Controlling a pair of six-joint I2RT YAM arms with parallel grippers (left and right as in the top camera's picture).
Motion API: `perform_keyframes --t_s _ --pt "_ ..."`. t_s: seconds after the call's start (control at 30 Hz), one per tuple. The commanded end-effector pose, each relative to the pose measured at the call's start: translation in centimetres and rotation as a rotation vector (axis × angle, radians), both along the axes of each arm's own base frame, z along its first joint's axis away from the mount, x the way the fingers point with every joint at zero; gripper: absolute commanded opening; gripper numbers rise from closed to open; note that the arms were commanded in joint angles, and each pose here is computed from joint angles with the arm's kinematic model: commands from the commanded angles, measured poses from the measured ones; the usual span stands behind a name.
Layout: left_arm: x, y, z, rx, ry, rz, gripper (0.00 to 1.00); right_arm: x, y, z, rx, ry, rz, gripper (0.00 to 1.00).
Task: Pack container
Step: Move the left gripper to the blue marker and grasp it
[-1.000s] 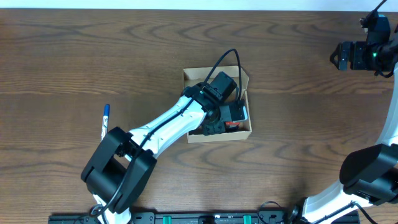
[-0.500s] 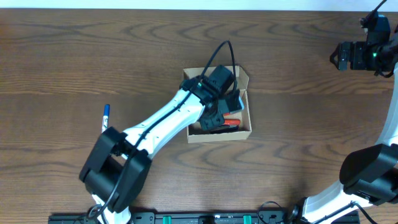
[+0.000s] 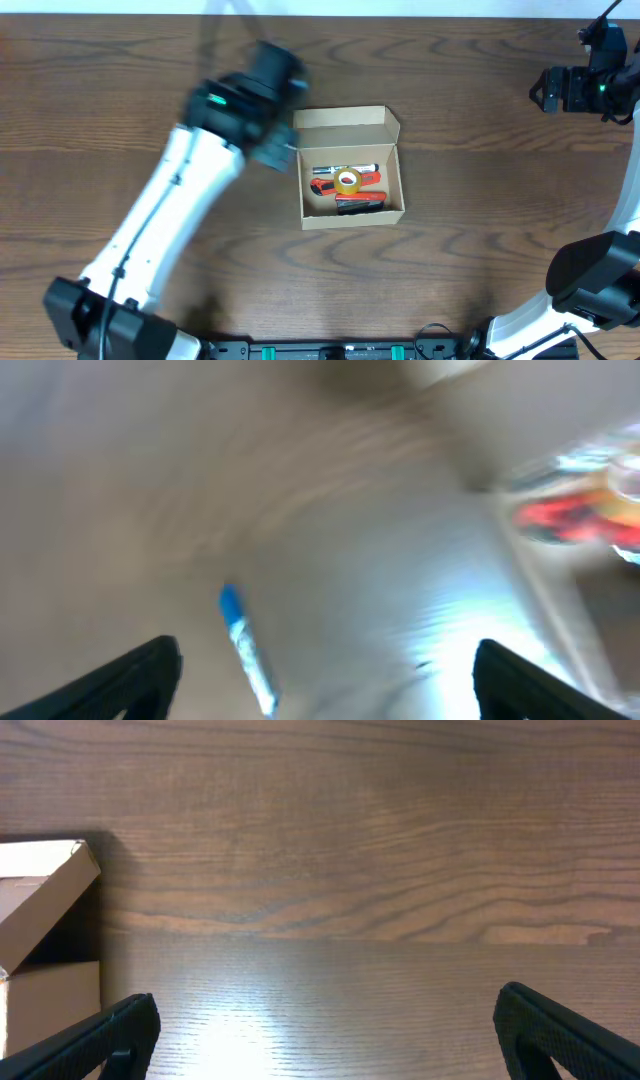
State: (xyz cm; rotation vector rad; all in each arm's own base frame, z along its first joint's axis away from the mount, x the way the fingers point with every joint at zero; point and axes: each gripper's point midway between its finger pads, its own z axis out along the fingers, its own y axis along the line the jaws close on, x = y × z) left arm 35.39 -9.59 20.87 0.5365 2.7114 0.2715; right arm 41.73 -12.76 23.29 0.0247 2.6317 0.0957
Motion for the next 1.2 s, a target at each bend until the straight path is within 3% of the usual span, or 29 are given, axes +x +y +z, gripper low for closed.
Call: perform_keyframes --t_s 0.0,0.23,0.33,0.4,0.57,0.83,1.17 --pt "-0.2 6.5 -0.1 -0.014 0.004 0.324 0.86 -0.4 0.3 0.7 0.014 -0.016 -0.009 0.99" --pt "-5.2 11.4 -3.0 -0.009 0.050 0.461 0.81 -0.4 0.2 0.7 0.011 -0.017 -0.006 0.99" --pt "-7.2 11.6 -4.7 -0.025 0.009 0.462 0.86 -0.4 -0.1 0.6 -0.002 -0.013 -0.011 0.99" --pt "-7.7 11.6 -5.8 -0.046 -0.018 0.456 0.96 -0.5 -0.3 0.6 -0.014 -0.008 -0.017 0.99" --pt "-7.0 12.0 -9.1 -0.094 -0.017 0.480 0.96 -0.4 -0.4 0.6 -0.017 -0.012 -0.018 0.99" --pt "-5.9 12.8 -14.9 -0.191 0.159 0.454 0.95 -0.5 -0.3 0.6 -0.014 -0.006 -0.018 0.99" --pt "-4.9 12.9 -17.0 -0.328 0.200 0.355 0.95 -0.6 -0.3 0.5 -0.013 -0.004 -0.017 0.99"
